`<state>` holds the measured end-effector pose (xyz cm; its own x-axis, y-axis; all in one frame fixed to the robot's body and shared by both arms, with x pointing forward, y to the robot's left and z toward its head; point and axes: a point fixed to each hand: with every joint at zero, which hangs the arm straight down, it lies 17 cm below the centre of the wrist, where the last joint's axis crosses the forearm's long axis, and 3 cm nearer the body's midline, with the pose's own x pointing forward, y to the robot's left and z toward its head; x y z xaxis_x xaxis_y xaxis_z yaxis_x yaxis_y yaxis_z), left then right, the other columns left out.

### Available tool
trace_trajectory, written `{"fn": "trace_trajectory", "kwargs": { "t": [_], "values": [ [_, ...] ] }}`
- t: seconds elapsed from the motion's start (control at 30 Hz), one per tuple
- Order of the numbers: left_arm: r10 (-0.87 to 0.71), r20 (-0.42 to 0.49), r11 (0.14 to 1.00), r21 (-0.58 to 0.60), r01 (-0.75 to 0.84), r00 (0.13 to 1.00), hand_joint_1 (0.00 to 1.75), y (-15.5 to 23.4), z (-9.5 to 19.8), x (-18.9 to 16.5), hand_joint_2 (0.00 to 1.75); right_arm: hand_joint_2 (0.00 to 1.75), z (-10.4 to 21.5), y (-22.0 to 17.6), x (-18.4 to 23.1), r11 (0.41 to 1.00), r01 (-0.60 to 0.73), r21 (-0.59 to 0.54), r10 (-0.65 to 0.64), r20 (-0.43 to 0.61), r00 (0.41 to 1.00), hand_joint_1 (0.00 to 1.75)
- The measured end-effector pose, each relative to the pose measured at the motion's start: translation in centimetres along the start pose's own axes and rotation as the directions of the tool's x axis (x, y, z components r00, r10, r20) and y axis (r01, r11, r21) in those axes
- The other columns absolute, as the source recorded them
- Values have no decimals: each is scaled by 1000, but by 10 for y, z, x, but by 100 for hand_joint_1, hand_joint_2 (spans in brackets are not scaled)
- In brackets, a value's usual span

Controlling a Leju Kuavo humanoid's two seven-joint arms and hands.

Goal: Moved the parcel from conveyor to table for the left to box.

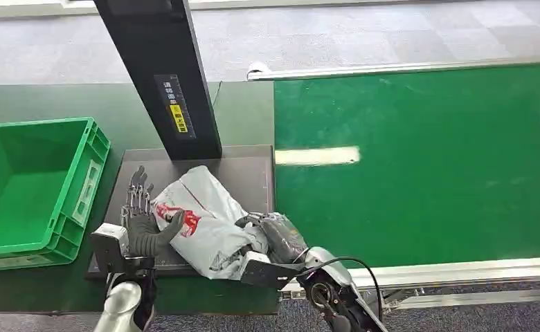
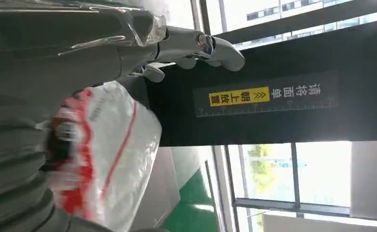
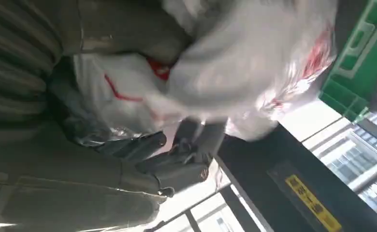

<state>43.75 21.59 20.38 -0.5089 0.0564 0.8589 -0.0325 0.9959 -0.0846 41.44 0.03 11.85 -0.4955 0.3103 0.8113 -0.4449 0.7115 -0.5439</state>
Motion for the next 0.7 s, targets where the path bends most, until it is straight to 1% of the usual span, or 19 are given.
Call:
{"fn": "trace_trajectory", "kwargs": {
  "t": [0.1,0.3,0.4,0.5,0.57,0.6,0.7],
  "values": [
    [-1,-1,1000,0,1,1000,0,1,0,0,175,175,3,5,-8,999,36,10,-36,-20,999,0],
    [-5,-1,1000,-1,5,1000,0,2,0,-1,175,175,5,8,-17,999,48,21,-47,-43,998,0],
    [-11,0,1000,-4,11,1000,0,2,1,-1,175,175,6,2,-17,994,110,0,-110,-39,993,0],
    [-28,4,999,-19,28,1000,0,-1,1,-1,175,175,8,-19,-20,984,169,-63,-171,-28,985,0],
    [-36,6,999,-34,37,999,0,-4,1,-1,175,175,11,-40,-21,974,196,-115,-198,-10,980,0],
    [-43,7,998,-47,43,999,0,-7,2,-1,175,175,13,-52,-21,967,209,-148,-211,4,978,0],
    [-77,20,990,-118,78,997,0,-21,4,0,175,175,28,-106,-13,923,268,-276,-256,78,963,0]
  ]
}}
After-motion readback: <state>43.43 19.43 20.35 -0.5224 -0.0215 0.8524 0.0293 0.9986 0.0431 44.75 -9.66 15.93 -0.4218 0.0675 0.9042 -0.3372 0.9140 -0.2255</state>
